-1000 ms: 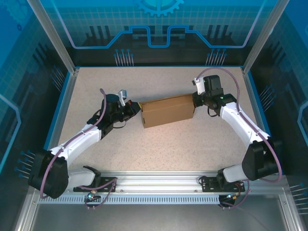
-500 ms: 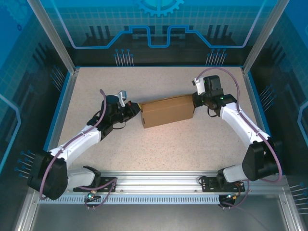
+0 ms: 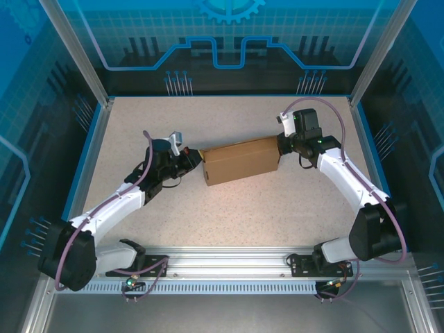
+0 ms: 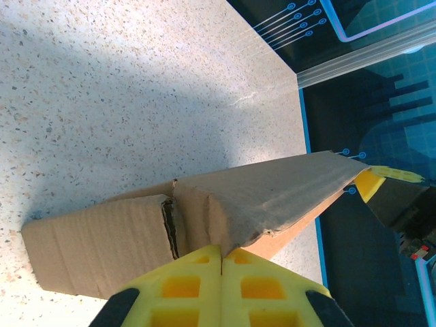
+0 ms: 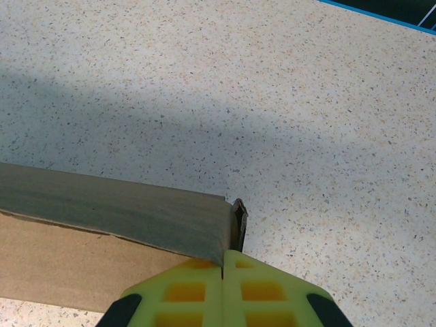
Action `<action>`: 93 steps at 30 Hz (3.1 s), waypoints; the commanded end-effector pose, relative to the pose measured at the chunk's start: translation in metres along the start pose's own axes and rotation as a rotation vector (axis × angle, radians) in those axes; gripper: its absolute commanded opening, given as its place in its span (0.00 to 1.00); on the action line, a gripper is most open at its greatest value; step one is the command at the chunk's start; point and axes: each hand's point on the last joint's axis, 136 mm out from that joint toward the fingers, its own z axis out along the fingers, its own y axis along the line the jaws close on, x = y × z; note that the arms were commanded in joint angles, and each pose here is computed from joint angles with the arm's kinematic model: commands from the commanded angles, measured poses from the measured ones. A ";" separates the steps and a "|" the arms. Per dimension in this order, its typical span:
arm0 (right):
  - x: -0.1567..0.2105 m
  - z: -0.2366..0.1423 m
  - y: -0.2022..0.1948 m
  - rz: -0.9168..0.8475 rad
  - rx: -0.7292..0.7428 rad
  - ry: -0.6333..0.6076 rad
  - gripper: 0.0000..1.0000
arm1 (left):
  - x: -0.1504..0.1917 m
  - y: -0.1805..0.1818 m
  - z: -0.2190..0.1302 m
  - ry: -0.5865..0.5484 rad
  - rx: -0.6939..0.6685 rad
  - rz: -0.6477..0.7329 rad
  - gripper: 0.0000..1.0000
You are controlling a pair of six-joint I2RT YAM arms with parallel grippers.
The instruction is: Fold the paper box
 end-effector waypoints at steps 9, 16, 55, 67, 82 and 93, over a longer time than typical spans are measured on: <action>0.030 0.006 0.002 0.017 -0.015 0.107 0.02 | -0.003 0.003 0.001 -0.037 0.008 -0.061 0.00; 0.031 0.007 0.001 0.018 -0.012 0.110 0.02 | 0.006 0.028 -0.010 -0.020 -0.115 0.056 0.00; 0.043 0.001 0.004 0.007 0.021 0.075 0.02 | -0.025 -0.013 -0.011 0.020 0.053 0.183 0.72; 0.043 -0.002 0.005 0.006 0.027 0.069 0.02 | -0.009 0.007 0.022 0.101 0.038 0.110 0.66; 0.034 -0.010 0.006 -0.010 0.046 0.023 0.21 | 0.026 0.060 0.027 0.142 -0.082 0.109 0.55; 0.016 -0.057 0.011 -0.009 0.022 -0.044 0.51 | 0.032 0.063 0.025 0.156 -0.081 0.129 0.53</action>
